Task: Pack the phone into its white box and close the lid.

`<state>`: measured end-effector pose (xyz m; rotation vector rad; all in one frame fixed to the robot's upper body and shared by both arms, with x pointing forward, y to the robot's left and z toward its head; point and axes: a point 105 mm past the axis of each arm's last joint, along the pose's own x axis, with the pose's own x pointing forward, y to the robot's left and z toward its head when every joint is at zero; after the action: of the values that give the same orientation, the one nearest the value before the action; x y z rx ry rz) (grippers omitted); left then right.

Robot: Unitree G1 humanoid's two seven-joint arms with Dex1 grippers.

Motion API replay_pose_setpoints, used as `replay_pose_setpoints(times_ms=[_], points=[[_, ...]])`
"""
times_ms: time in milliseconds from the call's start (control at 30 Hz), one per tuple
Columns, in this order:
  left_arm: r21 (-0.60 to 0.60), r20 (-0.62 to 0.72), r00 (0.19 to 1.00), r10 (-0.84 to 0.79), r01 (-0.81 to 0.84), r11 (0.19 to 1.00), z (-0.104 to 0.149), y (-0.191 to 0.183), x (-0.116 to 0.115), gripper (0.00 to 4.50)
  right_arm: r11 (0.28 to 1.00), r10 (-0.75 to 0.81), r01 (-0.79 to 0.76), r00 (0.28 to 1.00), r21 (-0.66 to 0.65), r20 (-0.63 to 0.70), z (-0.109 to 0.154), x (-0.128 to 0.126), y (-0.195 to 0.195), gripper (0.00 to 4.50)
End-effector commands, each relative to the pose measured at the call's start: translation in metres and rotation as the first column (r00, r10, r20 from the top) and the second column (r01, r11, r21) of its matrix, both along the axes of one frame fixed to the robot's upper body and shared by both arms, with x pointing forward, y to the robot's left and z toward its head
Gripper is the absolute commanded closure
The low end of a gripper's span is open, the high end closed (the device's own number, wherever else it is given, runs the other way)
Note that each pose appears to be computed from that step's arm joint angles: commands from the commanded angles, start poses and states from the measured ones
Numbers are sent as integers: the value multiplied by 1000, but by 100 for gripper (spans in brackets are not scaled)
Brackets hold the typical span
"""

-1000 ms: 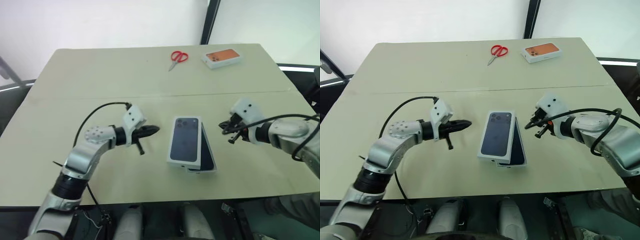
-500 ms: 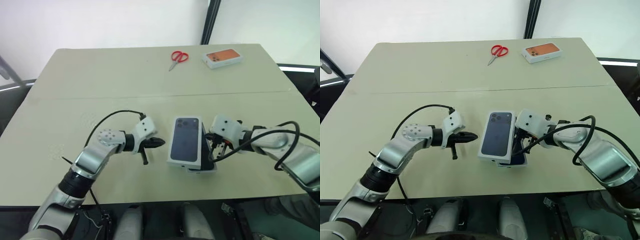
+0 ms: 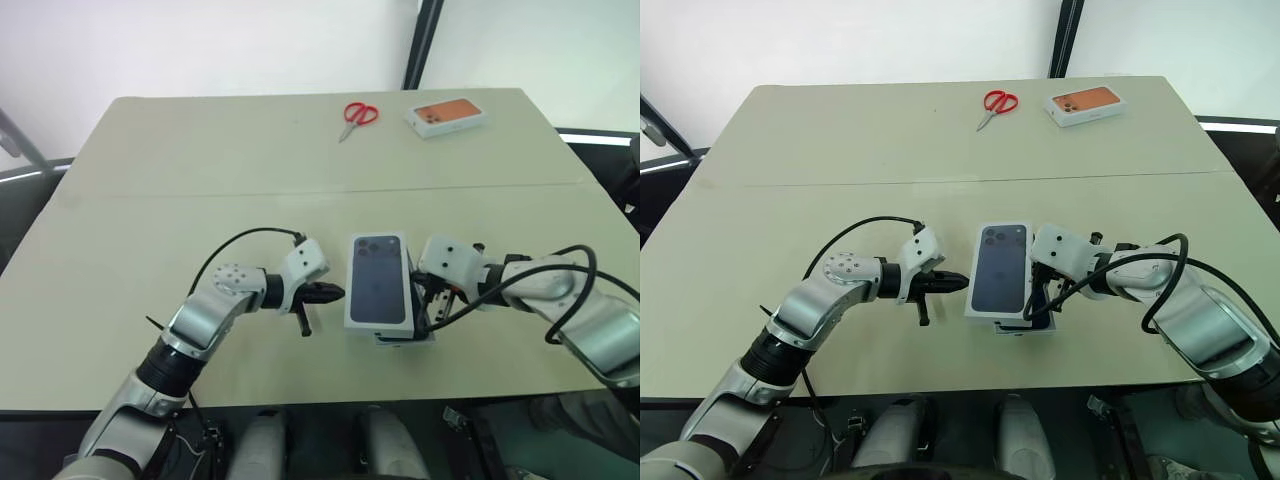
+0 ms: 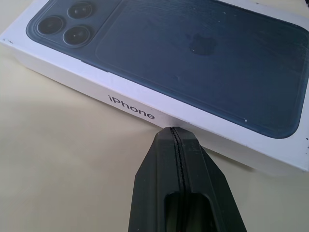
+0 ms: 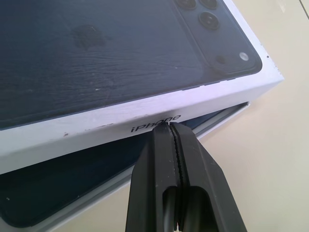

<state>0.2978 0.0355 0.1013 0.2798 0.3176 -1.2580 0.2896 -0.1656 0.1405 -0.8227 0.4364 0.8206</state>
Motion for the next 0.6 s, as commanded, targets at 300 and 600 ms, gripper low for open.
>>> replay_pose_setpoints(times_ms=[300, 600], points=[[-95, 45, 990, -131, 135, 986, 25, -29, -15, 450, 996, 78, -77, 996, -38, 38, 16, -11, 0, 448], [-85, 42, 982, -185, 188, 978, 25, -34, -22, 450, 993, 81, -80, 997, -82, 5, 6, -20, -11, 448]])
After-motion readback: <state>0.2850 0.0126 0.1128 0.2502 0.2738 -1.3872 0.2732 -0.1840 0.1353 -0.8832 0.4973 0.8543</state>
